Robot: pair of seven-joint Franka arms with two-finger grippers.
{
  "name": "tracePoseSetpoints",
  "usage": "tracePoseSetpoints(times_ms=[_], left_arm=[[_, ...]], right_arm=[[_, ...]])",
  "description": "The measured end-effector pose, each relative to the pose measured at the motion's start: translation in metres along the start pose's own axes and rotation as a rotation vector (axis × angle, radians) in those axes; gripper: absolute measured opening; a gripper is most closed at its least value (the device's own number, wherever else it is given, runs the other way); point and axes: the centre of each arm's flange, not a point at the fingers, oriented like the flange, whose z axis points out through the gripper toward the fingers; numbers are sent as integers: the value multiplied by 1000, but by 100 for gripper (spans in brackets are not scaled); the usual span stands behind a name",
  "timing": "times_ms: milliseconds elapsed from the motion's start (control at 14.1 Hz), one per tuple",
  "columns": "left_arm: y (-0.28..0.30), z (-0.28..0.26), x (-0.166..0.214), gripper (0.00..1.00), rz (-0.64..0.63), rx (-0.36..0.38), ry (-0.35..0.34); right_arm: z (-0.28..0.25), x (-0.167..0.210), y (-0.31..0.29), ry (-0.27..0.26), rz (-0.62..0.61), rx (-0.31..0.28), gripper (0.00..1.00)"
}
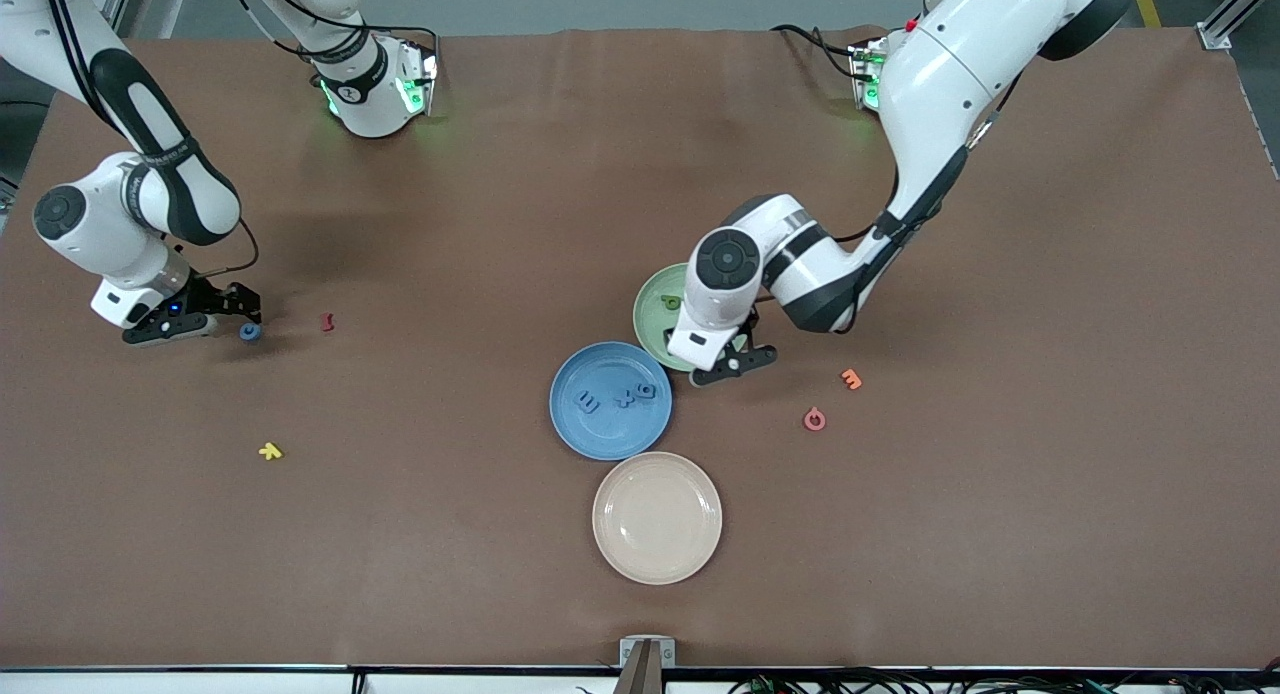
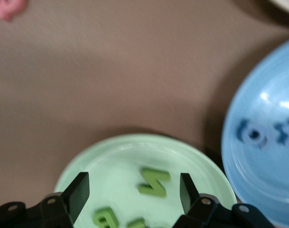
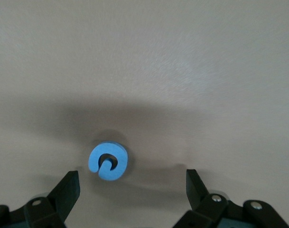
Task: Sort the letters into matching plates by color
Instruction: 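Grasp the blue c with the right gripper while the left gripper withdraws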
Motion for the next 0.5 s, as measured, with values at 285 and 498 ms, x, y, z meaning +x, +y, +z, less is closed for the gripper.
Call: tracePoseSetpoints(times_ms=[285,498], left_arm=[[-32,-16,49,99,-23,-13,17],[-49,-37,71,99,-36,-22,43]], right_arm=[[5,4,-5,2,3,8,99],[4,6,-4,6,2,6,89]])
